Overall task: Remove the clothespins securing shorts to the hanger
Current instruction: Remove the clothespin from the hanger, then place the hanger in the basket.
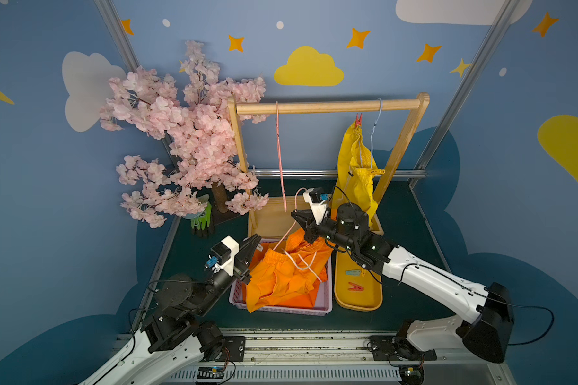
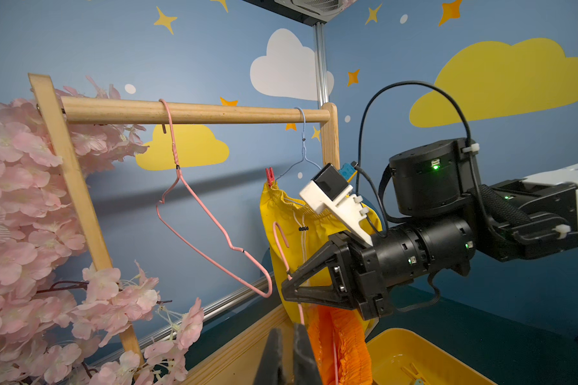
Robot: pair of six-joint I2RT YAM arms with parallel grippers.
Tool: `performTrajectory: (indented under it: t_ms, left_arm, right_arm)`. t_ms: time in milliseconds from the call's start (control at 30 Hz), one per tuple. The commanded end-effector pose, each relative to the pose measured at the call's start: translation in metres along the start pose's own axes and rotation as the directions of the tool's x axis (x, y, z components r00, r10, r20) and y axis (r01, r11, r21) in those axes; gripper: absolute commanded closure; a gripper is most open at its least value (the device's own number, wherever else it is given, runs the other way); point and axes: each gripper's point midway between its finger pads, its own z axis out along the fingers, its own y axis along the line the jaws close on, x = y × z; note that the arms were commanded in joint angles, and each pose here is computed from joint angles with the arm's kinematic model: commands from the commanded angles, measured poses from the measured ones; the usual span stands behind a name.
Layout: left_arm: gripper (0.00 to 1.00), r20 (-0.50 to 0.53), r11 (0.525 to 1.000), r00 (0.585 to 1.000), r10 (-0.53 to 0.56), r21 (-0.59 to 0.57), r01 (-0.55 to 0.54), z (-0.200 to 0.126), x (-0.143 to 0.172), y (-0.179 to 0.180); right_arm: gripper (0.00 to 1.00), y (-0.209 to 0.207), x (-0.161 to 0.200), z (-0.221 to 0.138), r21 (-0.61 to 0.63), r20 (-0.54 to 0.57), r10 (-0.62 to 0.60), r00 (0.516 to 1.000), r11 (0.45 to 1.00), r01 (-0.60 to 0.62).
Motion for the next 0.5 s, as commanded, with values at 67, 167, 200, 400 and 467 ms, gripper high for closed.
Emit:
performTrajectory:
  t_ms: [67,167,200,400,467]
  left_arm:
    - [0.97,-0.036,0.997,0.999,-0.027,0.078,0.03,0.012,0.013,-0.017]
    - [0.97,-0.063,0.992,0.997,-0.042,0.112,0.049,0.017,0.02,-0.024]
    - [0.97,-0.066,0.992,0.997,-0.046,0.115,0.054,0.018,0.02,-0.025]
    - [0.97,-0.083,0.986,0.992,-0.099,0.129,0.109,0.028,0.036,-0.033]
    - [0.97,-0.103,0.982,0.988,-0.118,0.136,0.132,0.034,0.044,-0.036]
  right_arm:
    - [1.0,-0.01,0.056,0.036,0.053,-0.237,0.129,0.963,0.991,-0.12]
    - [1.0,-0.01,0.077,0.05,0.047,-0.313,0.166,0.935,0.986,-0.159]
    - [1.0,-0.011,0.082,0.053,0.051,-0.327,0.174,0.929,0.985,-0.167]
    - [1.0,-0.025,0.117,0.071,0.082,-0.386,0.254,0.887,0.967,-0.241]
    - [1.0,-0.028,0.126,0.076,0.078,-0.402,0.289,0.869,0.956,-0.282]
